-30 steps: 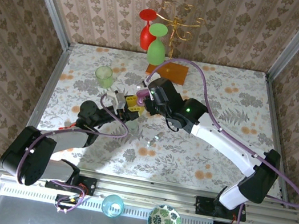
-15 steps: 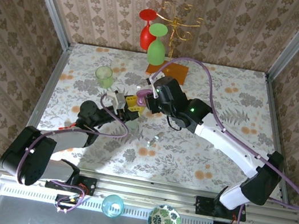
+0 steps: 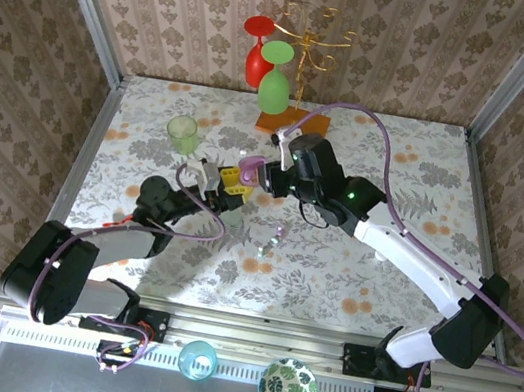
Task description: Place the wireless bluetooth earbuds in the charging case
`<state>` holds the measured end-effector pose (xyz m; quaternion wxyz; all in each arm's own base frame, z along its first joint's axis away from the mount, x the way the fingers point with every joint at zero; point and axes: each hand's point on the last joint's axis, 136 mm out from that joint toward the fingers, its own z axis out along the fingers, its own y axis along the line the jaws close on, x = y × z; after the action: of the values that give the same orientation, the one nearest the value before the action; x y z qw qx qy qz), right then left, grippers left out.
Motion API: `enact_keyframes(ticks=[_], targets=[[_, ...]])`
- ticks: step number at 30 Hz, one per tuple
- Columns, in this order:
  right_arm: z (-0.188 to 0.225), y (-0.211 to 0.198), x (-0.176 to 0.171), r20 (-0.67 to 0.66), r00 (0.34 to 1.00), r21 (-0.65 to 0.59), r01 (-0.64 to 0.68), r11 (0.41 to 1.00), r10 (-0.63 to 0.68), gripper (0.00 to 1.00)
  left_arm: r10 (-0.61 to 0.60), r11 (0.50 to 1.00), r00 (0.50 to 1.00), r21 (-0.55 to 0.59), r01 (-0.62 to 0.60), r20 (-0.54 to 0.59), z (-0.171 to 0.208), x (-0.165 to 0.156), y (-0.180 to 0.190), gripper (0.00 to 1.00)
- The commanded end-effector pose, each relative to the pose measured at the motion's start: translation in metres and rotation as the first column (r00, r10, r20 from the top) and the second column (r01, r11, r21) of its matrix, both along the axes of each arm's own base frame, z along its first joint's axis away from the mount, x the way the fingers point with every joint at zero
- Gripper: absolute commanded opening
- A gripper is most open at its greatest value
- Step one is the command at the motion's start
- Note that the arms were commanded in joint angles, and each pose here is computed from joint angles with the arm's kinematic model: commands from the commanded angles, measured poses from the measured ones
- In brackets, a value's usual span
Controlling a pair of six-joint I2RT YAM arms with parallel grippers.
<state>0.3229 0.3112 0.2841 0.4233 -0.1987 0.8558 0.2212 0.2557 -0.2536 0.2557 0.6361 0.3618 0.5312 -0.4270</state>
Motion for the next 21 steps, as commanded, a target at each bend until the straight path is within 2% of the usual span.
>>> enact_keyframes(ticks=[1, 6, 12, 17, 21], targets=[[0.015, -0.019, 0.000, 0.008, 0.997, 0.076, 0.071, 0.995, -0.072, 0.33, 0.042, 0.999, 0.999, -0.025, -0.041, 0.023, 0.006, 0.005, 0.012, 0.18], [0.017, -0.058, 0.001, -0.015, 0.980, 0.183, 0.197, 0.963, -0.198, 0.43, 0.081, 0.997, 0.996, -0.024, -0.080, 0.028, 0.004, 0.009, 0.016, 0.18], [-0.014, -0.093, -0.002, -0.115, 0.953, 0.237, 0.301, 0.924, -0.281, 0.48, 0.099, 0.995, 0.995, -0.023, -0.098, 0.033, 0.004, 0.010, 0.019, 0.18], [-0.060, -0.094, -0.007, -0.199, 0.949, 0.156, 0.279, 0.948, -0.246, 0.48, 0.099, 0.995, 0.994, -0.031, -0.098, 0.048, 0.008, 0.006, 0.021, 0.18], [-0.110, -0.081, -0.010, -0.322, 0.939, 0.085, 0.156, 0.984, -0.121, 0.46, 0.098, 0.995, 0.994, -0.039, -0.096, 0.056, 0.011, 0.002, 0.023, 0.18]])
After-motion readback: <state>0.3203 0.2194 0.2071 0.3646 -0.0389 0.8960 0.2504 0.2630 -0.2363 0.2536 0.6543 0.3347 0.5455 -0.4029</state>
